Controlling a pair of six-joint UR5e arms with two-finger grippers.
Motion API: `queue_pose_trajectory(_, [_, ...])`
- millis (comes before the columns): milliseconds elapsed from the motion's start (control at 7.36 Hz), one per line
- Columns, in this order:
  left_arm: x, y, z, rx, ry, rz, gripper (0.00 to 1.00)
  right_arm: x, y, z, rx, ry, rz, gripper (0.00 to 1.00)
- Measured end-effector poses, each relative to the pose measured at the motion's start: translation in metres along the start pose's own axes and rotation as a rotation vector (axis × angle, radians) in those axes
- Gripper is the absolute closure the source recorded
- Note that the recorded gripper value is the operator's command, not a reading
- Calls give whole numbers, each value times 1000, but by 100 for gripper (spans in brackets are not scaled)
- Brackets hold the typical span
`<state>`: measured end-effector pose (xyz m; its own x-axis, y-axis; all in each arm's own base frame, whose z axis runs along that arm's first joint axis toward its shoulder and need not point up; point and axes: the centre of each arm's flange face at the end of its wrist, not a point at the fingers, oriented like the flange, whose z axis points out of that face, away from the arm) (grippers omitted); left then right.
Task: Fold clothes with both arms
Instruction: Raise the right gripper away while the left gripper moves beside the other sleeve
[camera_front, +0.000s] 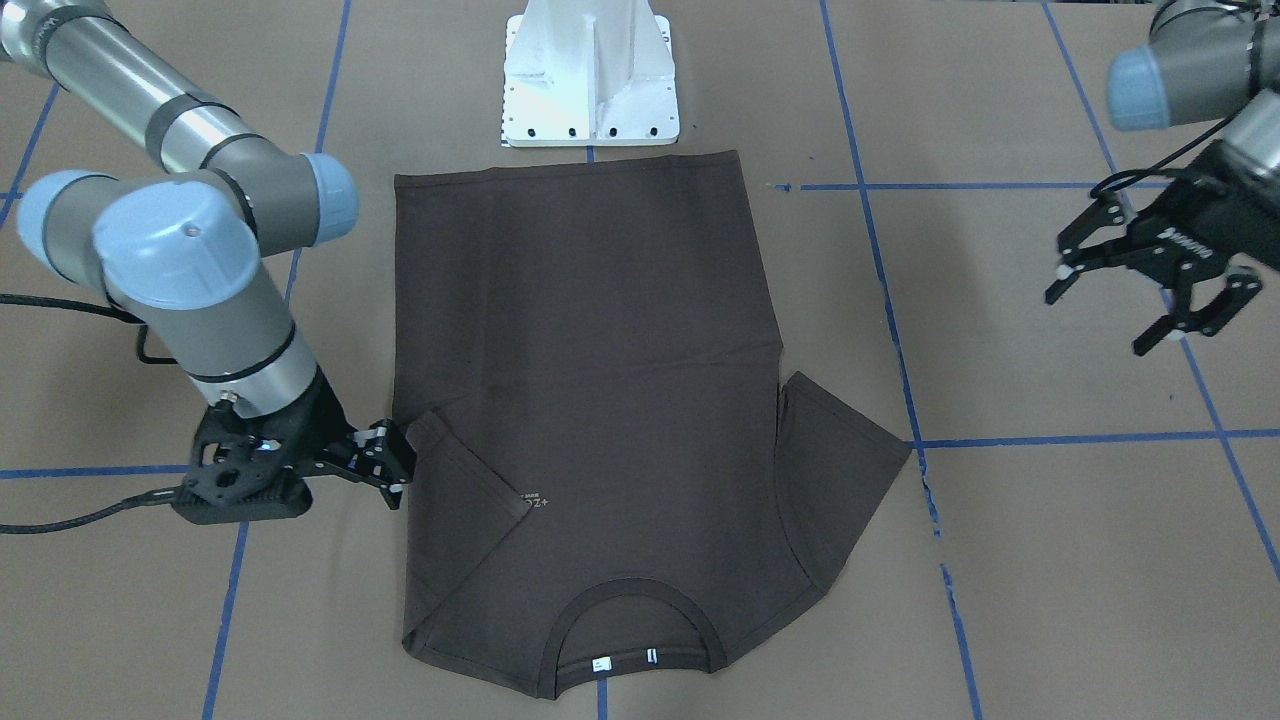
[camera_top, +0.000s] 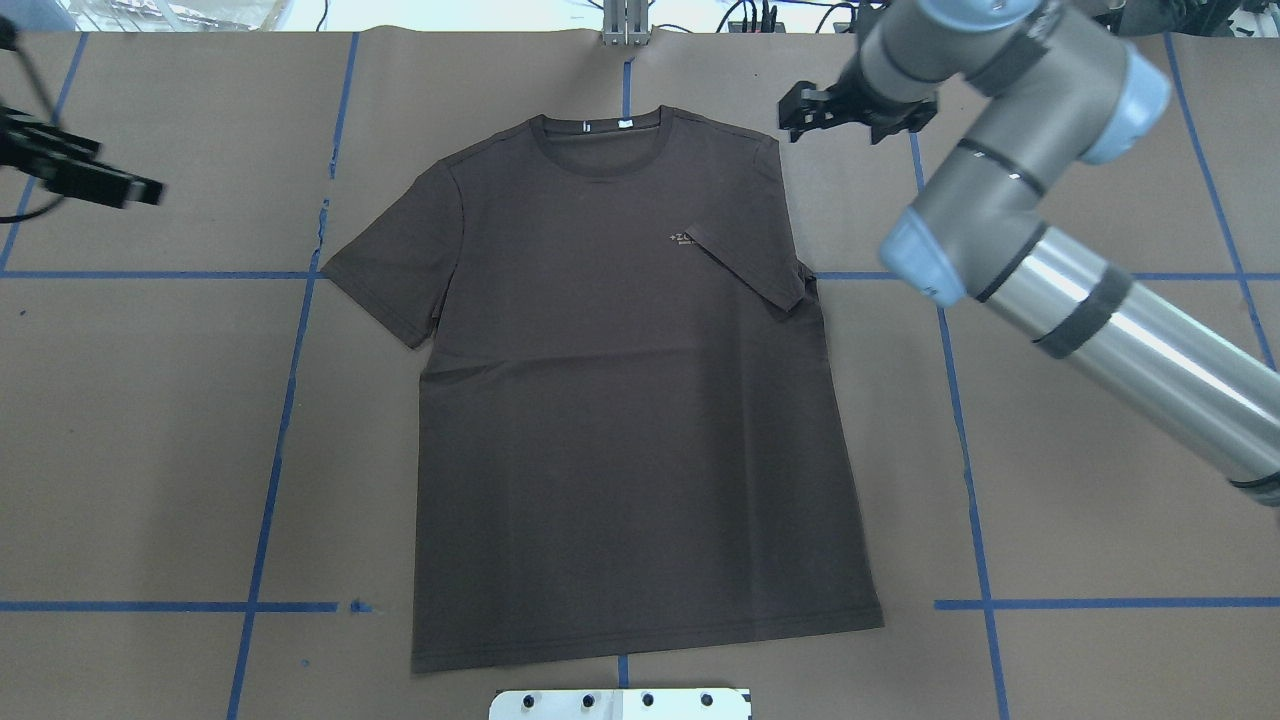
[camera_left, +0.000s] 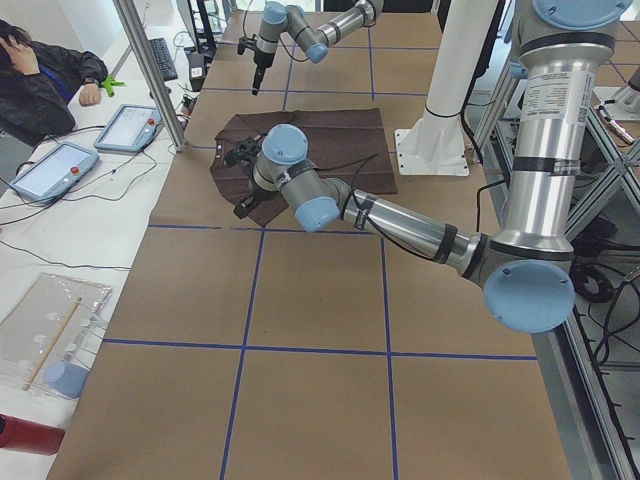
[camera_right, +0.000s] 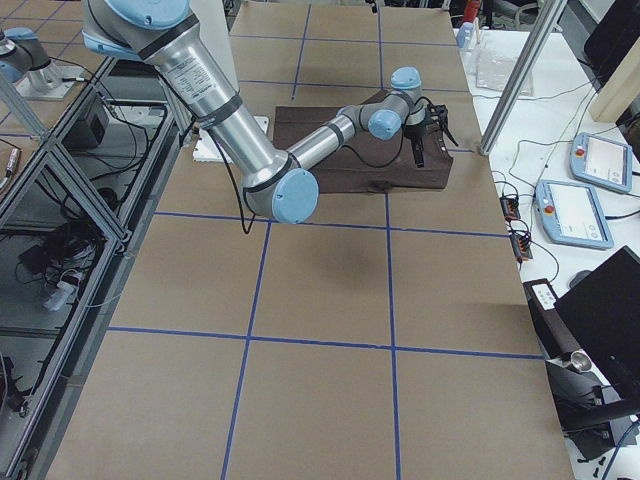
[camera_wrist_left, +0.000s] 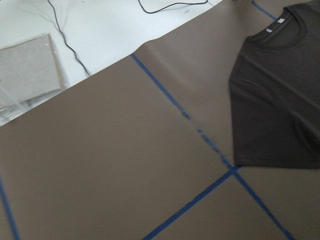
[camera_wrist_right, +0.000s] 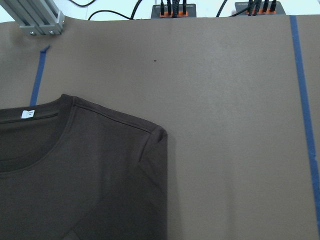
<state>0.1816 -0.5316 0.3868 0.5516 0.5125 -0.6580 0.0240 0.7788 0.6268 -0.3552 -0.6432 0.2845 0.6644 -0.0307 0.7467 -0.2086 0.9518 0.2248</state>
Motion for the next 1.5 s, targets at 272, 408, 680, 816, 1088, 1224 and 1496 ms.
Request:
queue_pose_trajectory(272, [39, -4, 73, 8, -68, -155, 52, 52, -6, -25, -28, -29, -29, 0])
queue_pose_trajectory(408, [40, -2, 96, 16, -68, -245, 55, 61, -6, -29, -29, -31, -34, 0])
queue_pose_trajectory(680, [23, 16, 136, 47, -60, -359, 58, 67, -6, -30, -25, -30, -37, 0])
queue_pose_trajectory(816, [13, 26, 153, 60, -68, -373, 60, 69, -5, -29, -24, -28, -37, 0])
queue_pose_trajectory(1088, [10, 31, 181, 69, -88, -402, 61, 71, -4, -29, -23, -27, -37, 0])
queue_pose_trajectory(1224, [13, 30, 193, 74, -101, -408, 61, 72, -4, -28, -24, -26, -36, 0])
queue_pose_trajectory(1496, [22, 30, 203, 71, -102, -407, 61, 74, -3, -27, -25, -24, -35, 0])
